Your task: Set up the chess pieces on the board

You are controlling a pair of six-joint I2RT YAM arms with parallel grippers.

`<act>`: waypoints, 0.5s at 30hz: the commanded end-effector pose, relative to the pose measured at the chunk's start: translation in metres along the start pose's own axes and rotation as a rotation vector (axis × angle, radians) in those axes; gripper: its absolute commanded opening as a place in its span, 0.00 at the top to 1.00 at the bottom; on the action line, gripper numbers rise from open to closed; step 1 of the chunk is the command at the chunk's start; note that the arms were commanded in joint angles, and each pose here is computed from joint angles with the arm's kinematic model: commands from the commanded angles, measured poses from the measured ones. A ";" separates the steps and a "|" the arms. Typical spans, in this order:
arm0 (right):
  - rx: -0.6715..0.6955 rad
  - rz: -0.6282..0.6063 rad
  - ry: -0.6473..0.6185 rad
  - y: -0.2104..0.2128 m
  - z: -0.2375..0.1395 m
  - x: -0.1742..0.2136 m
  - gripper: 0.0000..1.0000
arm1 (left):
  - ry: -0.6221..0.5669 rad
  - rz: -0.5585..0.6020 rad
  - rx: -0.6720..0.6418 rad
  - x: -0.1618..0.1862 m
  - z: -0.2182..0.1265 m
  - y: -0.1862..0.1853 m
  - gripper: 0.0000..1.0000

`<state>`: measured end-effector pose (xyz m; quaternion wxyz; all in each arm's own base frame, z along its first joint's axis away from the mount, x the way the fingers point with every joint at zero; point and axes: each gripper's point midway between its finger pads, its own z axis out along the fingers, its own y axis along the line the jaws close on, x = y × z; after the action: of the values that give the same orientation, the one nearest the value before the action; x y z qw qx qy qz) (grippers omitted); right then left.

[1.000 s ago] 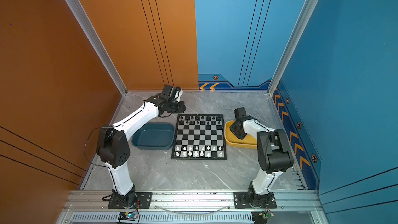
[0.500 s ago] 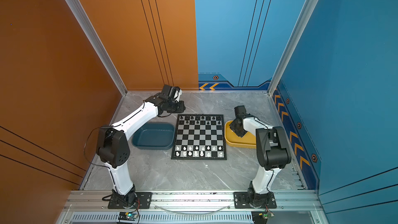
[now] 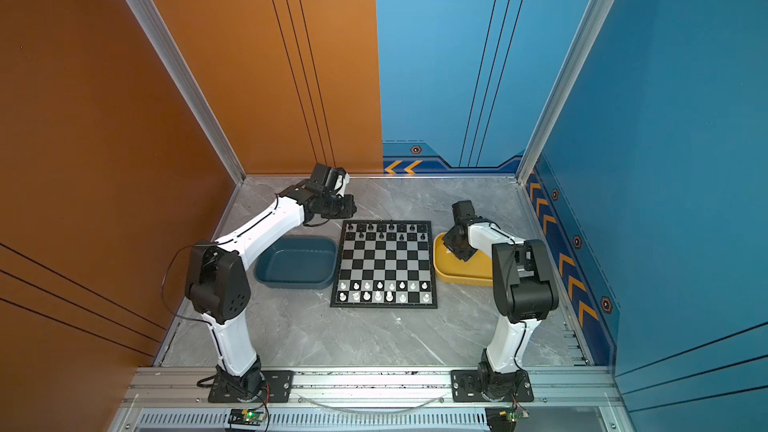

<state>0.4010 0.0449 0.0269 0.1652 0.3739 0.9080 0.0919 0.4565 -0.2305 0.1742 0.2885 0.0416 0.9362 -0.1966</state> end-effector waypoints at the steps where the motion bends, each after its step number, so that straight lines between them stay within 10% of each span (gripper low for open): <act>1: 0.087 -0.049 0.098 -0.019 0.009 0.017 0.68 | 0.007 -0.015 0.014 0.003 -0.002 0.001 0.81; 15: 0.163 -0.259 0.232 -0.028 0.006 0.031 0.74 | 0.011 -0.019 0.010 0.005 -0.003 0.003 0.82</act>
<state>0.3973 0.0494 0.0242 0.1136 0.2854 0.9494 0.0658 0.4537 -0.2296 0.1681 0.2812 0.0395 0.9387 -0.1955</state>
